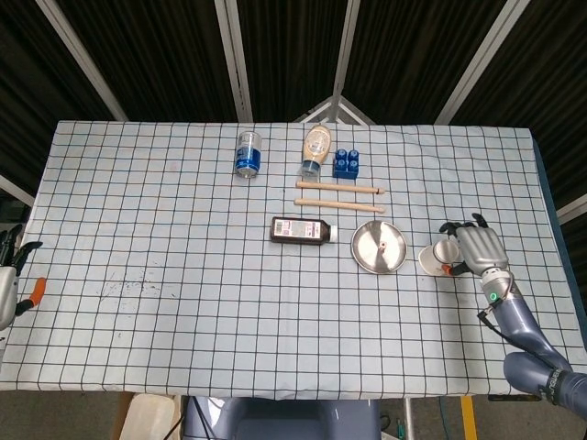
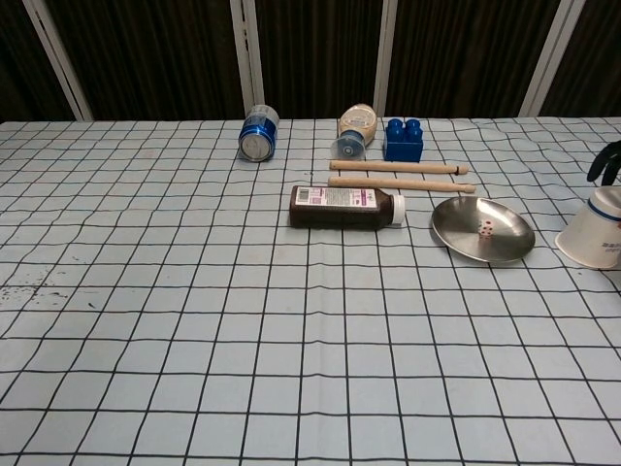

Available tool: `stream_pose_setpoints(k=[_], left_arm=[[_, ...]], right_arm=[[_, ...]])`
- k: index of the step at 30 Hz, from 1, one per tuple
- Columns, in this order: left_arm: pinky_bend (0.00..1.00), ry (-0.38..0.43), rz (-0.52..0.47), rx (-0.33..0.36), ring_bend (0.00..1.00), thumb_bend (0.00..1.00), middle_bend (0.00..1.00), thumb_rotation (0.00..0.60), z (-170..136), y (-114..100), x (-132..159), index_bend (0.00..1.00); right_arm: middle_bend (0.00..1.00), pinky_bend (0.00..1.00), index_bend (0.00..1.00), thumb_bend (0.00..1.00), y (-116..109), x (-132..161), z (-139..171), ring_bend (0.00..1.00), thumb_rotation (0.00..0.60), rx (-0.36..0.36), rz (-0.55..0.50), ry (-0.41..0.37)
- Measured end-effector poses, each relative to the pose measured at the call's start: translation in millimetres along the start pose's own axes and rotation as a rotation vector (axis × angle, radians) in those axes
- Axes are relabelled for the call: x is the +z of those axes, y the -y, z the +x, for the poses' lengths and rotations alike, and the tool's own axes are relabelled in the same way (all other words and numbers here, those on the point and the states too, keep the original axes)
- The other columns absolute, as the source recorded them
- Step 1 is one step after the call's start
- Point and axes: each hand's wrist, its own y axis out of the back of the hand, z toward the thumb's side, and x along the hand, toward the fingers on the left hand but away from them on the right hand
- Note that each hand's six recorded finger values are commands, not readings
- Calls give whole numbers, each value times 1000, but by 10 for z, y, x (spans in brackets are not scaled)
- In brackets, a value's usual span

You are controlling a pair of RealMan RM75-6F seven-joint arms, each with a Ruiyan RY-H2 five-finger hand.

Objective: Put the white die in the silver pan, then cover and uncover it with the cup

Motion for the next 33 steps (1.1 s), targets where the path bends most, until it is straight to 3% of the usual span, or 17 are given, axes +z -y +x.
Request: stream_pose_setpoints(k=[19, 33], left_arm=[[98, 4, 8, -11, 0, 553, 0, 600, 2, 33, 23, 229], [98, 5, -1, -12, 0, 553, 0, 600, 1, 30, 23, 229]], right_arm=[[424, 0, 457, 377, 41, 18, 49, 272, 600, -8, -3, -19], [432, 0, 479, 398, -245, 230, 102, 273, 600, -91, -16, -85]])
